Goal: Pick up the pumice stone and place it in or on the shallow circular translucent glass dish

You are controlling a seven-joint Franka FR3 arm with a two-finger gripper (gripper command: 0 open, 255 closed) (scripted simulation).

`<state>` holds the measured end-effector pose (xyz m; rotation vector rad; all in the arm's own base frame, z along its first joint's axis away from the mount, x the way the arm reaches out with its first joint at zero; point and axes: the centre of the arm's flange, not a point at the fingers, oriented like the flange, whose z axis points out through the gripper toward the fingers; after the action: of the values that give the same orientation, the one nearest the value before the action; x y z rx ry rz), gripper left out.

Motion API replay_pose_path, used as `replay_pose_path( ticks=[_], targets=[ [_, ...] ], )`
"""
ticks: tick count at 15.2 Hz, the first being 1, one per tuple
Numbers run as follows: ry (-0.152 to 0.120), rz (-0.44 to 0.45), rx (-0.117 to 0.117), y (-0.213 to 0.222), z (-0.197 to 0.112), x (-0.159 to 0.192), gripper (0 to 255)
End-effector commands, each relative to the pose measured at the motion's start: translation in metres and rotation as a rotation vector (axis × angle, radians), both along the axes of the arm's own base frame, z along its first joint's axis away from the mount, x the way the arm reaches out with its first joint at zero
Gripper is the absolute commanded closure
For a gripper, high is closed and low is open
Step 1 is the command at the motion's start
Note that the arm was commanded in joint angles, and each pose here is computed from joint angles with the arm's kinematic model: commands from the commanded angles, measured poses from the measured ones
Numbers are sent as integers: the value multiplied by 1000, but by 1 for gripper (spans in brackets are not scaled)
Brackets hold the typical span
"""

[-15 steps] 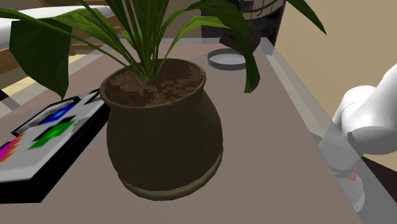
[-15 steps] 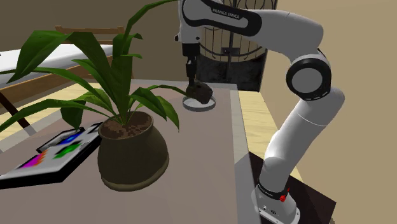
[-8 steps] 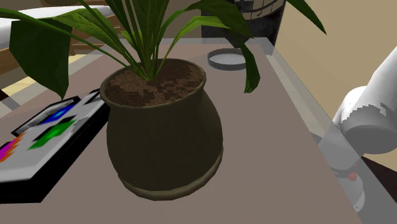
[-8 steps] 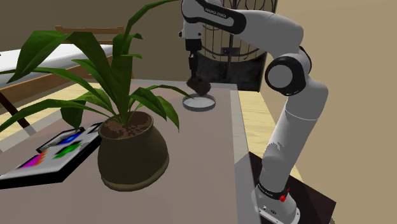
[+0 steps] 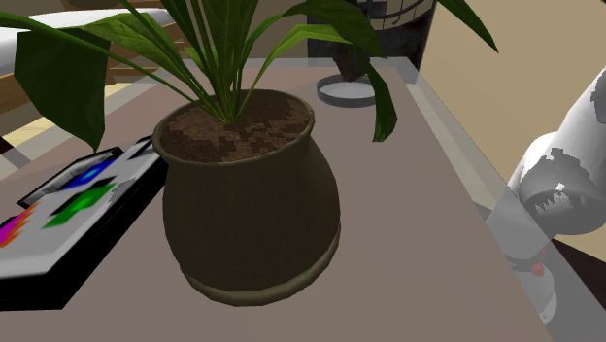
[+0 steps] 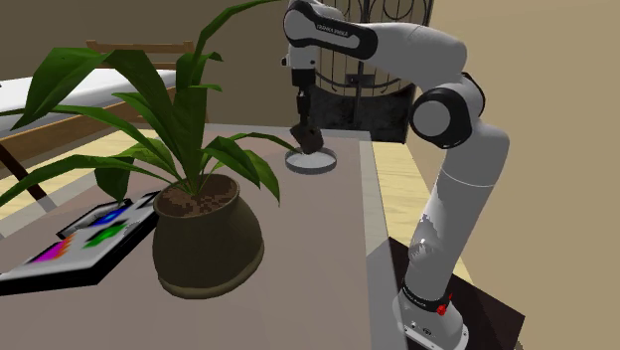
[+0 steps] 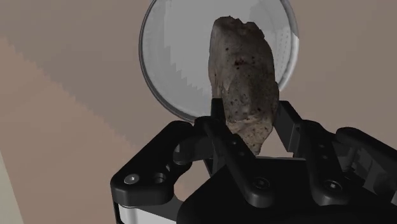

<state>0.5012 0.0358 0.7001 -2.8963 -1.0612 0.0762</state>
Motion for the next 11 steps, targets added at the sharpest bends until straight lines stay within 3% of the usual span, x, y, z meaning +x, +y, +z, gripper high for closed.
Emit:
replay_pose_path(
  ticks=[1, 11],
  targets=[
    [-1, 0, 0, -1, -11, 0, 255],
    [-1, 0, 0, -1, -64, 0, 255]
  ],
)
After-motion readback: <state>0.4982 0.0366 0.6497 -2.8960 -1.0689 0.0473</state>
